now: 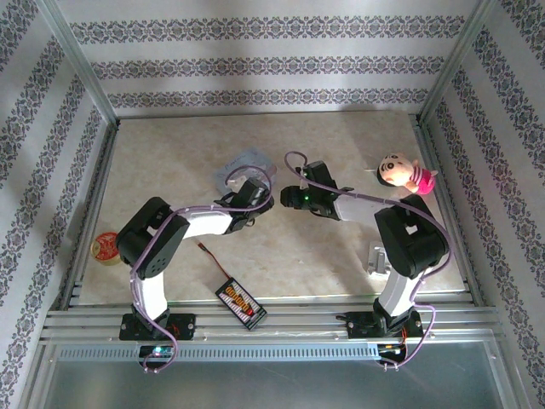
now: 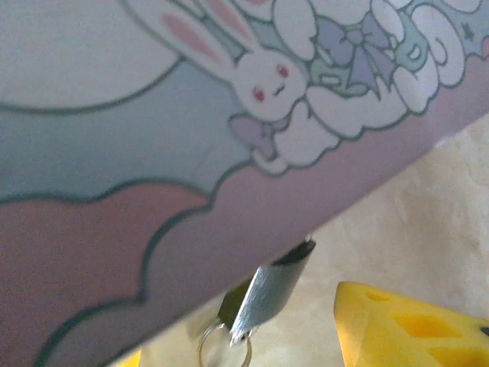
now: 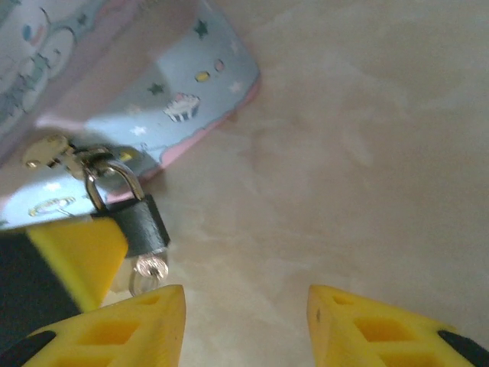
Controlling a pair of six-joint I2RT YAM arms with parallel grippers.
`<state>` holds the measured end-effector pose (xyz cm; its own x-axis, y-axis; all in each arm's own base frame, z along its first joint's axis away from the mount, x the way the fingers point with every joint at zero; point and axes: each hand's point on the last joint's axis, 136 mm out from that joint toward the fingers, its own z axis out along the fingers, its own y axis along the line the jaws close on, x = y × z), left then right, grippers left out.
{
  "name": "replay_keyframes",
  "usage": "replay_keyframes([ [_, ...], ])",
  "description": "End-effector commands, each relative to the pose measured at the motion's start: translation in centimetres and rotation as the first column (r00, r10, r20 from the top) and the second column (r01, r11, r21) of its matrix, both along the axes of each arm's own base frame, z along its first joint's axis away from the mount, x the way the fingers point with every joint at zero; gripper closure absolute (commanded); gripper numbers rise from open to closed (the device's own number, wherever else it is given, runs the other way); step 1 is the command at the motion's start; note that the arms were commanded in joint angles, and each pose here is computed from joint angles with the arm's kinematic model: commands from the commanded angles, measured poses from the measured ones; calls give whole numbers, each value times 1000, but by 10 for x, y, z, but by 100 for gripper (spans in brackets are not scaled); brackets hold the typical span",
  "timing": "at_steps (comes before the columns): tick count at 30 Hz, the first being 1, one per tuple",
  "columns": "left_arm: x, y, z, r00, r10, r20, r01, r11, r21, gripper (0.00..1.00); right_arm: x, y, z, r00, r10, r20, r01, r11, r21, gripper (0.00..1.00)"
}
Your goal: Unlock a padlock with a key
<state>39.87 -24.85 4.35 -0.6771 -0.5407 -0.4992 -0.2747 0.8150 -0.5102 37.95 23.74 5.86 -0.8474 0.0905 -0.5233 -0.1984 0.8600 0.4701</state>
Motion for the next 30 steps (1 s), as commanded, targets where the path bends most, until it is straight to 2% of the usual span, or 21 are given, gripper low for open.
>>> replay_keyframes([
  [1,18,-2,10,998,11,57,-13,1000,29,35,-3,-8,7,999,-46,15,46,999,-1,53],
  [5,27,-2,5,999,13,47,-14,1000,24,36,-7,-11,7,998,-59,18,59,998,7,53],
  [11,35,-2,0,999,12,39,-13,1000,21,42,-11,-13,10,997,-66,28,66,998,14,53],
  [20,39,5,0,997,45,55,-47,999,24,67,-20,-9,0,999,-28,46,29,999,-37,54],
  [28,42,6,-6,996,55,69,-56,998,18,69,-28,-8,-15,999,-18,37,20,998,-63,54],
  [30,42,7,-9,996,58,69,-60,998,18,74,-29,-8,-15,999,-18,36,20,998,-60,54],
])
